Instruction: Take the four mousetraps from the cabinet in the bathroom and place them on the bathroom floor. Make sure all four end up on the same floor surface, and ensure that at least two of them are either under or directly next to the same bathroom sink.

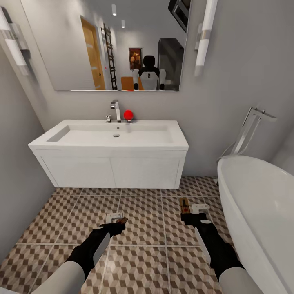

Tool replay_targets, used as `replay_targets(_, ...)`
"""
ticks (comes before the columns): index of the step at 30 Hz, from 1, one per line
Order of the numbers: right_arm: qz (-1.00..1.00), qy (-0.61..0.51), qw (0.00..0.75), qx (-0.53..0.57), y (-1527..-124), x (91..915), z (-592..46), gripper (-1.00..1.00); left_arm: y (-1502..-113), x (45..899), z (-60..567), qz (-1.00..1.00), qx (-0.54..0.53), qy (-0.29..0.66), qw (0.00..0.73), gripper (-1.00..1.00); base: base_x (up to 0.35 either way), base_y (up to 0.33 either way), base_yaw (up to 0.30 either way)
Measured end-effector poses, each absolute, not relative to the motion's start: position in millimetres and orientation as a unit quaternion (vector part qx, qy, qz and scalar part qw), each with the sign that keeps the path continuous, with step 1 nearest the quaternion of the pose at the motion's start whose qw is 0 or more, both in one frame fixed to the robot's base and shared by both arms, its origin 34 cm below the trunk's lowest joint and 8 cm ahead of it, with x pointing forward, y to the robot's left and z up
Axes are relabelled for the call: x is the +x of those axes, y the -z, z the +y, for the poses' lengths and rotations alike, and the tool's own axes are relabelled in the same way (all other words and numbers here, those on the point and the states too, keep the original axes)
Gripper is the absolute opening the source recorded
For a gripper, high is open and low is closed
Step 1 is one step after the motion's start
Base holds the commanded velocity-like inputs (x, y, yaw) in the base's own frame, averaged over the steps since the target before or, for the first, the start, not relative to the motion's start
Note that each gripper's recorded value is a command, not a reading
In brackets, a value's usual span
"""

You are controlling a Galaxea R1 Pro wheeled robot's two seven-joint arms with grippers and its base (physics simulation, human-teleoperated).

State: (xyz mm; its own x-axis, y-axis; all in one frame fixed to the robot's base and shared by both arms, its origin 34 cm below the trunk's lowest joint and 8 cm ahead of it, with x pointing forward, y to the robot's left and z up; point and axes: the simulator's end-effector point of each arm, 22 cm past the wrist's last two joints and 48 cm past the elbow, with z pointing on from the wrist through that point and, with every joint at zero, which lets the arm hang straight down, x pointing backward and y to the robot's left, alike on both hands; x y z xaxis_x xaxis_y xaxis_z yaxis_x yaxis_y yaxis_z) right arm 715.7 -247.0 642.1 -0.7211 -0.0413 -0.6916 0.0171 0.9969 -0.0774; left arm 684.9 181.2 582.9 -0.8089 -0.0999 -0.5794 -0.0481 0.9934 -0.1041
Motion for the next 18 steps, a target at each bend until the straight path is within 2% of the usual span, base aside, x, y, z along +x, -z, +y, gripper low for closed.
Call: replay_targets(18, 0.931, 0.040, 0.363, -0.007, -600.6, 709.8, -247.7, -1.00, -541.2, 676.5, 181.2, 0.954, -0.039, 0.042, 0.294, -1.00, 0.000, 0.000, 0.000)
